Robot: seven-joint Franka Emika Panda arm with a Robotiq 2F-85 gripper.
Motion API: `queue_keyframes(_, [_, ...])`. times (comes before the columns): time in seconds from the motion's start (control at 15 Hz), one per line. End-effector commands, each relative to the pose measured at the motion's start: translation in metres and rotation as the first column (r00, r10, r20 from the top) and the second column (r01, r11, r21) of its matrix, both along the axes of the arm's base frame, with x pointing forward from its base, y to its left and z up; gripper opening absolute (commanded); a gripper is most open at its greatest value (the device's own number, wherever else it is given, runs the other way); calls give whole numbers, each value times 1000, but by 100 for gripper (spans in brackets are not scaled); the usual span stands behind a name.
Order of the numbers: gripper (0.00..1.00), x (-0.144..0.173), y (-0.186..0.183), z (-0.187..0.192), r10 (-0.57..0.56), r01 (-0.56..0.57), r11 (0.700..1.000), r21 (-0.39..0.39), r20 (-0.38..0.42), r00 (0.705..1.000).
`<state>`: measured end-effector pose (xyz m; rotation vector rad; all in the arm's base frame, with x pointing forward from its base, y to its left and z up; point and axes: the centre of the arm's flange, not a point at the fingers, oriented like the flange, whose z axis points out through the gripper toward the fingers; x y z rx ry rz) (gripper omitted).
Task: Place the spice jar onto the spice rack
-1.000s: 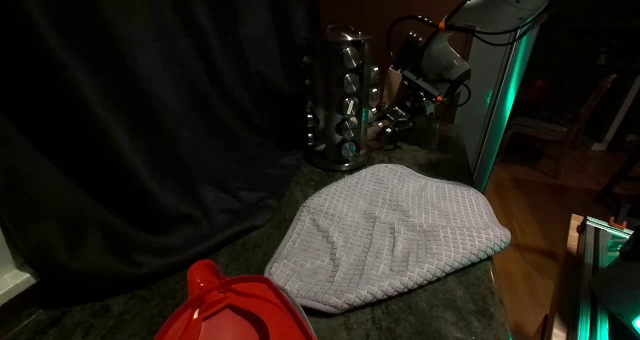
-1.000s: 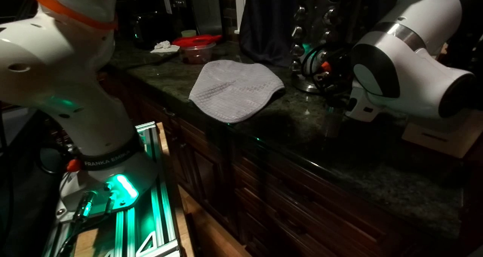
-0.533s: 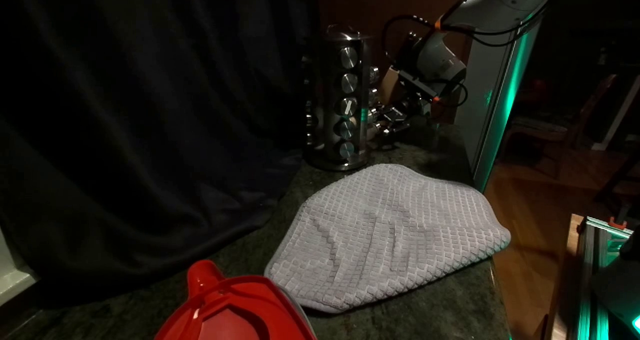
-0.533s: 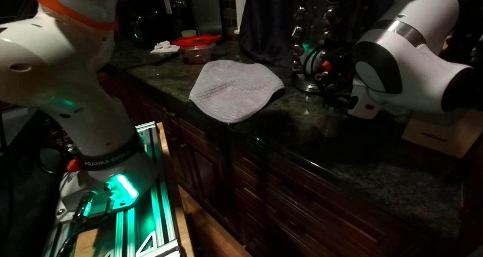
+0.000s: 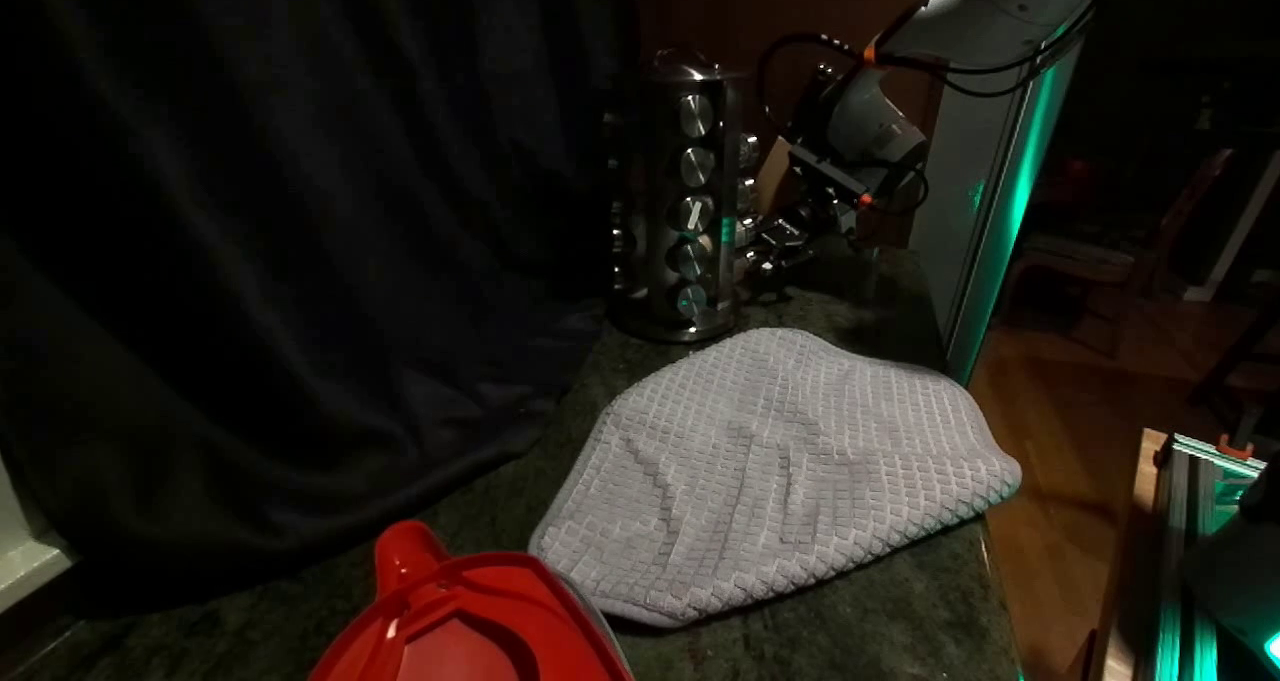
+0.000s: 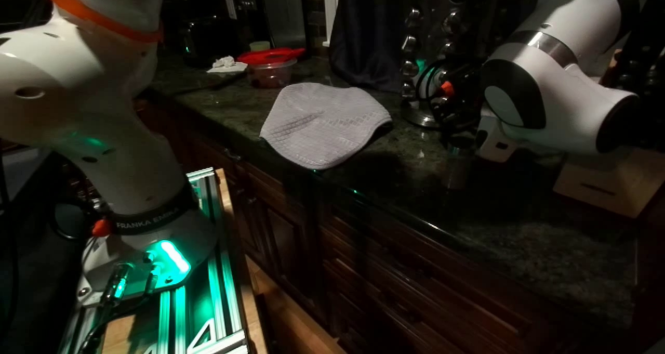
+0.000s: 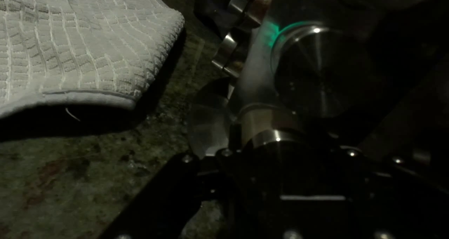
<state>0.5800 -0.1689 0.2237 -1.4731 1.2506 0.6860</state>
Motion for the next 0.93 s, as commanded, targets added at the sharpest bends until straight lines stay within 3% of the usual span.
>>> queue_keyframes(0.0, [24, 3, 9, -2, -5, 5, 1000, 19, -25, 1000])
queue_keyframes(0.53, [24, 1, 18, -7, -27, 34, 996, 78, -85, 996])
queue_keyframes(0.87, [24, -1, 15, -1, -36, 40, 998, 49, -70, 997])
